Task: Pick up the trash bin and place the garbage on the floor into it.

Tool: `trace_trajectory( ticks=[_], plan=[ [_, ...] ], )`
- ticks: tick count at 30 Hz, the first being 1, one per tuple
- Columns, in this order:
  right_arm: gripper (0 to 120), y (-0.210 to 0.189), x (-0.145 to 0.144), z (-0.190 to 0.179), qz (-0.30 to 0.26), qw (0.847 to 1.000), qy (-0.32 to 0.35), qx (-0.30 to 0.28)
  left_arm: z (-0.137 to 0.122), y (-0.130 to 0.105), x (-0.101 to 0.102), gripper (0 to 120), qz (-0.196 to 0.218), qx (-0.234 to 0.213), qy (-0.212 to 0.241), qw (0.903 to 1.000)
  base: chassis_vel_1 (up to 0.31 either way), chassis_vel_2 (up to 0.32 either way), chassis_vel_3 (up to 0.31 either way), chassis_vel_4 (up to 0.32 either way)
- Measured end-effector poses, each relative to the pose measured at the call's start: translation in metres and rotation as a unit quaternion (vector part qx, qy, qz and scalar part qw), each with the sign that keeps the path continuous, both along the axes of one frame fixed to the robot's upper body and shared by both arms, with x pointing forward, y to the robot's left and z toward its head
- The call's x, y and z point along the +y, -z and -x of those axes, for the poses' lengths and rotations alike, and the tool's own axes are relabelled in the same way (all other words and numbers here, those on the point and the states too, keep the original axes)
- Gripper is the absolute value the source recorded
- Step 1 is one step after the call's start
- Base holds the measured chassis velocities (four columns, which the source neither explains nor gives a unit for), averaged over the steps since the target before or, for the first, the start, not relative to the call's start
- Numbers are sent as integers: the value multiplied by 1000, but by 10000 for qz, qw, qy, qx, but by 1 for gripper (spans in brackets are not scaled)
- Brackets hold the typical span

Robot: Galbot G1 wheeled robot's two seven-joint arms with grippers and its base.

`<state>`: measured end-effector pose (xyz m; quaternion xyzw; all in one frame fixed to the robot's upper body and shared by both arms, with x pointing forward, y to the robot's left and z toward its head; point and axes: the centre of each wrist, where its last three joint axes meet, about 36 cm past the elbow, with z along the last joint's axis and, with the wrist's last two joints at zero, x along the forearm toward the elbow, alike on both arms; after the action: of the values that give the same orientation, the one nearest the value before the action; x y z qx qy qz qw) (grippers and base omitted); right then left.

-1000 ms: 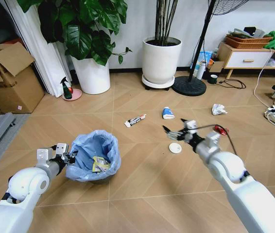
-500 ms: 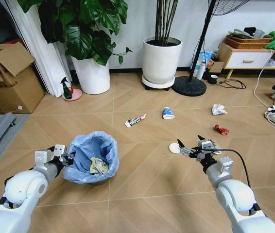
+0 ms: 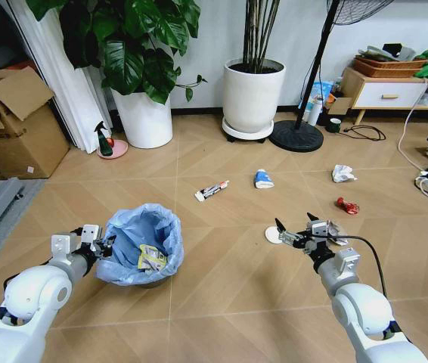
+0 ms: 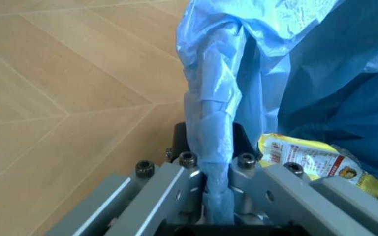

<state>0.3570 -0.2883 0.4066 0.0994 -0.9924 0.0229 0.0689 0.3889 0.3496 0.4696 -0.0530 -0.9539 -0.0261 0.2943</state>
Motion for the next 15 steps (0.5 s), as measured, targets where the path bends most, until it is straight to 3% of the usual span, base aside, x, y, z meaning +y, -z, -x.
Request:
trace_trajectory(
  ticks=[15],
  plan=[
    [100, 1, 1, 0, -28, 10000, -26, 22, 2, 0, -1, 0, -10, 5, 9, 10000, -95, 82, 89, -99]
  ],
)
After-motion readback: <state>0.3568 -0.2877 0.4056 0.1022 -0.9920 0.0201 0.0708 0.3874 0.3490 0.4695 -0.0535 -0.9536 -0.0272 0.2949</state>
